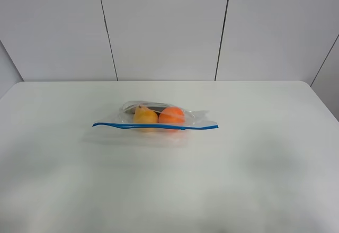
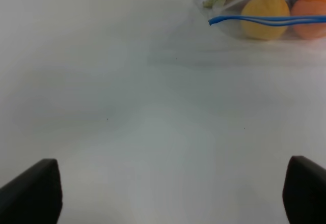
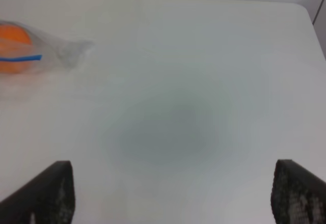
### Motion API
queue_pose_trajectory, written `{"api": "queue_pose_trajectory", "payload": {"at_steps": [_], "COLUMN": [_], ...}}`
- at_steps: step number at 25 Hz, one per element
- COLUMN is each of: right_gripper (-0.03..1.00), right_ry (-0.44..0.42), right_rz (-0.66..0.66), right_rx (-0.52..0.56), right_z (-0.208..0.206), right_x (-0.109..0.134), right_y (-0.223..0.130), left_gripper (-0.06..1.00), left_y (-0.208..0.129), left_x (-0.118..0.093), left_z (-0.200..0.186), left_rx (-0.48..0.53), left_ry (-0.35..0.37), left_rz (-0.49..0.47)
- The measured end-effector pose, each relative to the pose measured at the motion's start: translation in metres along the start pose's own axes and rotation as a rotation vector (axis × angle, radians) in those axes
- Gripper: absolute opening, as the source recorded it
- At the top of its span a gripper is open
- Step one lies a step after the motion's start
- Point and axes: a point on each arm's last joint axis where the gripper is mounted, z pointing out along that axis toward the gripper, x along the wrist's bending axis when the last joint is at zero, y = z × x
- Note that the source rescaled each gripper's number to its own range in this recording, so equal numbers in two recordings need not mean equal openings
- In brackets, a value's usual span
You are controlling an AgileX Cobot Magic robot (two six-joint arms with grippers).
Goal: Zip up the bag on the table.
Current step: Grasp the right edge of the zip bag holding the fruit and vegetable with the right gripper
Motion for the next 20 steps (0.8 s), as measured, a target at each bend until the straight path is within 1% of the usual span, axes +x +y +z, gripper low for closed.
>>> {"api": "queue_pose_trajectory", "payload": {"at_steps": [4, 6, 8, 11, 14, 16, 20], "right_gripper": [0.89, 0.89, 0.89, 0.89, 0.89, 0.89, 0.9], "right_ry": [0.0, 0.0, 0.001, 0.01, 0.039, 0.069, 0.12], "right_rz": [0.0, 0.0, 0.0, 0.005, 0.026, 0.052, 0.113], "right_rx": [0.0, 0.011, 0.042, 0.12, 0.218, 0.276, 0.381], "right_z": [0.0, 0.0, 0.002, 0.014, 0.04, 0.062, 0.12], "right_x": [0.0, 0.0, -0.001, -0.002, -0.001, 0.001, 0.005], "right_y": [0.0, 0.007, 0.023, 0.06, 0.102, 0.124, 0.156], "left_gripper": [1.0, 1.0, 1.0, 1.0, 1.0, 1.0, 1.0], "left_y": [0.0, 0.0, 0.0, 0.0, 0.0, 0.0, 0.0], "left_x": [0.0, 0.0, 0.0, 0.0, 0.0, 0.0, 0.0], "left_z": [0.0, 0.0, 0.0, 0.0, 0.0, 0.0, 0.0], "left_rx": [0.0, 0.0, 0.0, 0.0, 0.0, 0.0, 0.0], "left_ry": [0.0, 0.0, 0.0, 0.0, 0.0, 0.0, 0.0], "left_rz": [0.0, 0.0, 0.0, 0.0, 0.0, 0.0, 0.0]}}
